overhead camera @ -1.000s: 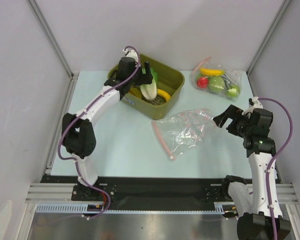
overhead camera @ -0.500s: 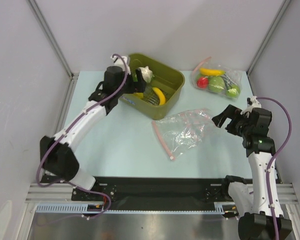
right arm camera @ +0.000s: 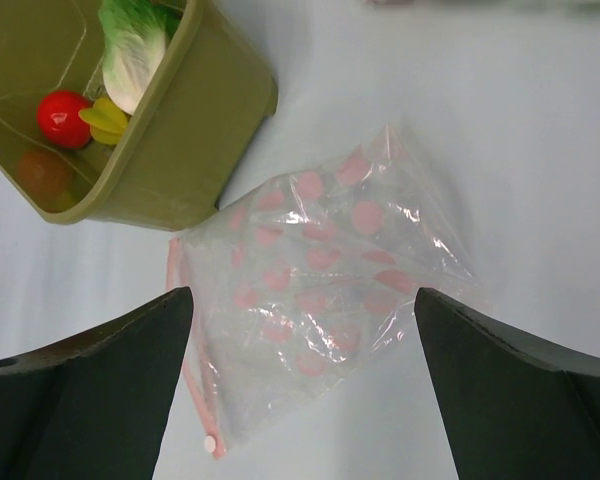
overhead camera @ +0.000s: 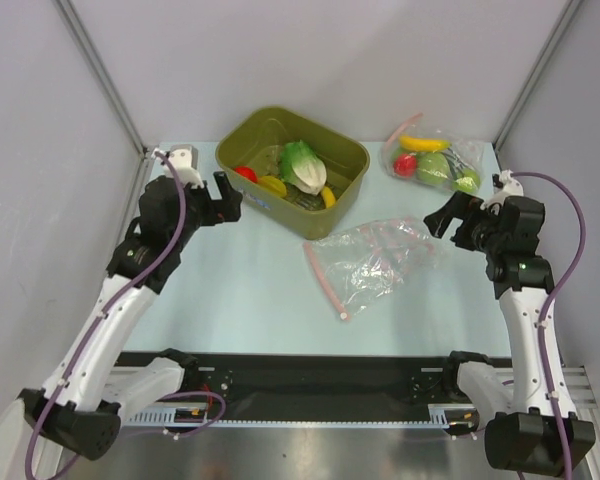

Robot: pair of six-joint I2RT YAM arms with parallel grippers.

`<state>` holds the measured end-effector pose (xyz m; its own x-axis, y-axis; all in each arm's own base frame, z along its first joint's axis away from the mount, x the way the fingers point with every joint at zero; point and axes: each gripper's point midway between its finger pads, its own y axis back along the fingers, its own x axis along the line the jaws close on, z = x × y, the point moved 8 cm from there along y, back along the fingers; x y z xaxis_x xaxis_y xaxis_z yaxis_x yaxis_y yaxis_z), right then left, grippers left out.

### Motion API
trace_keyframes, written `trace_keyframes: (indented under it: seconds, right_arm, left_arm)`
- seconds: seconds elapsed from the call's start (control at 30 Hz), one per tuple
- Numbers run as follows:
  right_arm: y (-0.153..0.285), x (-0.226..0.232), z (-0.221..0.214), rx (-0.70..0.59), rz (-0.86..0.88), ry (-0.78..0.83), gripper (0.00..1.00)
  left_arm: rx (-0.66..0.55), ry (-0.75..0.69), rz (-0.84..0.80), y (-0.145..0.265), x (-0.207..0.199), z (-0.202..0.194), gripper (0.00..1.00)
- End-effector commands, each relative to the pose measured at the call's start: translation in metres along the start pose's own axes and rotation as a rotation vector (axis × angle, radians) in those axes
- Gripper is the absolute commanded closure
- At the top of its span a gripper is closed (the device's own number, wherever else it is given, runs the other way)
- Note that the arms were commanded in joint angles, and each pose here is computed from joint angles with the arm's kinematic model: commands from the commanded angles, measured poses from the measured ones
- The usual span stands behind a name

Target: Open the zip-top bag and remove the fake food

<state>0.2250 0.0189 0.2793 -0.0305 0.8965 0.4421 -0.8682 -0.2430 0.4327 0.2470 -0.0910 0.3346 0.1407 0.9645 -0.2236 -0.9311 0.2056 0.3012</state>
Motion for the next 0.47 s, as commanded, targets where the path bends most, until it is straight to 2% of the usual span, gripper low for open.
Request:
trace_keyframes:
  seconds: [0.0,0.2,0.43]
  right_arm:
    - [0.005,0.01,0.028,-0.105,0.019,0.064,0.0]
    - [0.002,0.009,0.03,-0.095,0.015,0.073,0.0]
    - [0.001,0.008,0.029,-0.093,0.008,0.075,0.0]
  left_arm:
    - [0.01,-0.015,0.084,0.021,0.013,-0.006,0.0]
    - [0.022,-0.013,0.15,0.034,0.021,-0.009,0.0]
    - [0.027,-0.018,0.151,0.036,0.022,-0.01,0.0]
